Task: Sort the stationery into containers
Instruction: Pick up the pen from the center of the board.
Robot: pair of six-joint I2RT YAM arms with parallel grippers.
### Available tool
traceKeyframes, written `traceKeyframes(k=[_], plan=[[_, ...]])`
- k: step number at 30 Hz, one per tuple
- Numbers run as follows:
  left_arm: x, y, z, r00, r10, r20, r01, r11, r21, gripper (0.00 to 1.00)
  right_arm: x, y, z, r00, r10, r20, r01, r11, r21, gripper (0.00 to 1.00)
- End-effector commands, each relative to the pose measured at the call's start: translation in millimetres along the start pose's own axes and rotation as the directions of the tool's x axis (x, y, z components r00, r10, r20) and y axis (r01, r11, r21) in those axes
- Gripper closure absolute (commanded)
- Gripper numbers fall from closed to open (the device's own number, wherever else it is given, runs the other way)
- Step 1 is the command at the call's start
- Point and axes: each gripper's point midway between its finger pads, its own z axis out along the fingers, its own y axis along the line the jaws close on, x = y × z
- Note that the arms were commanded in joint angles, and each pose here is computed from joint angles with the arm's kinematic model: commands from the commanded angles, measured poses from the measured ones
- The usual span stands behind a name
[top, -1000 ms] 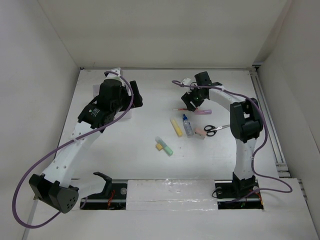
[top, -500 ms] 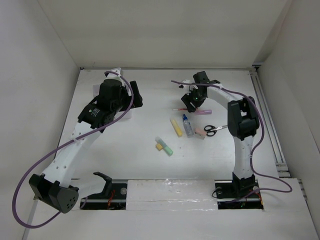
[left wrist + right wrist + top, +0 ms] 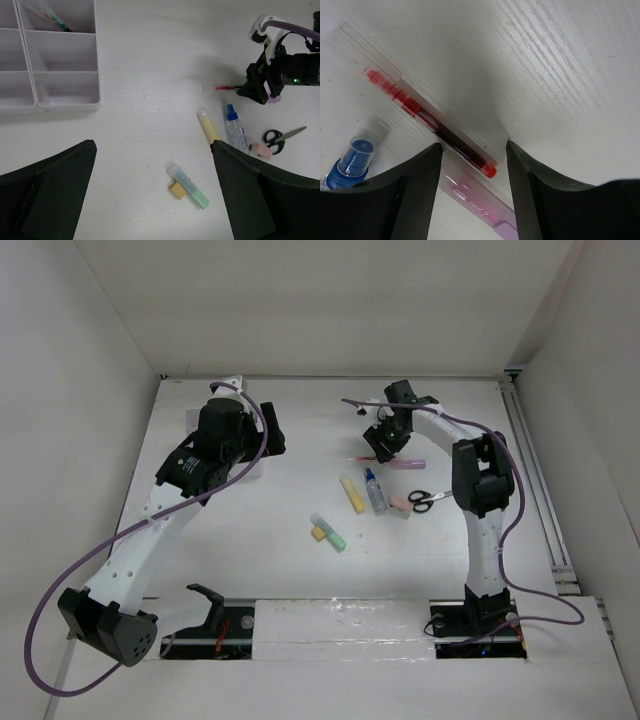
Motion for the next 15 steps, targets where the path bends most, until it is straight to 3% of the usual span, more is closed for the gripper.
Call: traceKeyframes(k=[1, 8, 15], plan=[[-23.8, -8.8, -12.6, 0.998, -0.005, 0.07, 0.002, 0.999, 0.041, 0.0, -11.4, -0.7, -3.8, 1.0, -0.012, 0.001, 0.012, 1.0, 0.004, 0.4], [-25.1, -9.2, -14.5, 0.998, -0.005, 0.07, 0.002, 0.999, 0.041, 0.0, -9.9, 1.6, -1.8, 1.0, -0.004, -0.024, 0.004, 1.0, -0.021, 0.44], [-30.1, -10.4, -19.3, 0.996, 0.001, 0.087, -0.005, 0.999, 0.048, 0.0, -2.1, 5.1, 1.7, 0.998, 0.005, -0.062, -0.007, 0.999, -0.042, 0.6]])
